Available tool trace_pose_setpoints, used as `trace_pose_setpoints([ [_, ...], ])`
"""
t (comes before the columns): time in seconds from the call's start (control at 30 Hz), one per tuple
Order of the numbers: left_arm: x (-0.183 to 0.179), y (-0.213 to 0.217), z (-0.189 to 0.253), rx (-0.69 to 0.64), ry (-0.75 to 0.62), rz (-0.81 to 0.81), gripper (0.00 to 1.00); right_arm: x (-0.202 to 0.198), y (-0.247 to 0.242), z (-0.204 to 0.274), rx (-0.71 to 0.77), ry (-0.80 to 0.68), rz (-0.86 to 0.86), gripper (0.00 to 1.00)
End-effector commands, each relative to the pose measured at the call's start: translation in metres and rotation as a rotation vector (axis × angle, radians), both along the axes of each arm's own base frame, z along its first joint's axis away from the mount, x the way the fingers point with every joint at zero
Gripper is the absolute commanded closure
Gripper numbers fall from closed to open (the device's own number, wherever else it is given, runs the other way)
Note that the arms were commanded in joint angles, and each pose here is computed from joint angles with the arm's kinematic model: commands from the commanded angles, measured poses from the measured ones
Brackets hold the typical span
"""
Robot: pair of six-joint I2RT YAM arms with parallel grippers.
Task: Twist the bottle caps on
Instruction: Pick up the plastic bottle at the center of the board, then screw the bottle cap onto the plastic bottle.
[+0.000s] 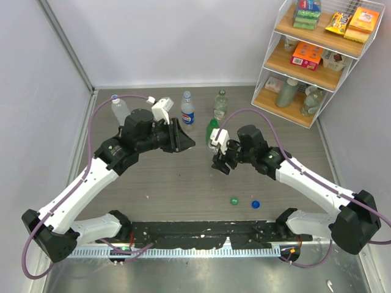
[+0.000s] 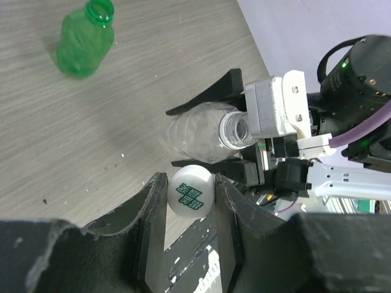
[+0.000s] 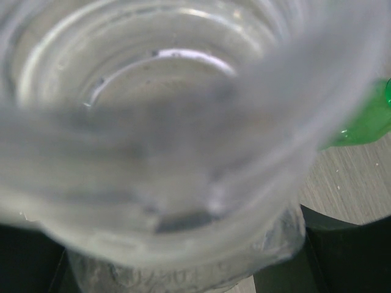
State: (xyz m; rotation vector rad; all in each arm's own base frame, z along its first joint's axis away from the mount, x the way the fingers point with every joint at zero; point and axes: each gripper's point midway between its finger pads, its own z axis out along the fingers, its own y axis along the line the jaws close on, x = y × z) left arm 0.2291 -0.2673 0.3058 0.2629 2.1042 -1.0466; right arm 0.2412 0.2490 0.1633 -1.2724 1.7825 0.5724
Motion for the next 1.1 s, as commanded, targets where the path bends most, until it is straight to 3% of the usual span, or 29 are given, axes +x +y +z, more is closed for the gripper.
trace_pose_setpoints([
  [0.0, -0.012, -0.005, 0.014, -0.015, -0.008, -0.068, 0.91, 0.006, 0.012, 0.025, 0.009, -0.074, 0.041, 0.65],
  [0.5, -0.002, -0.016, 0.008, -0.048, 0.029, -0.051, 0.93, -0.017, 0.038, 0.021, -0.027, -0.067, 0.169, 0.67],
  [1.07, -0.014, -0.018, 0.000, -0.062, 0.046, -0.109, 0.91, -0.010, 0.043, 0.031, 0.000, -0.110, 0.131, 0.68],
])
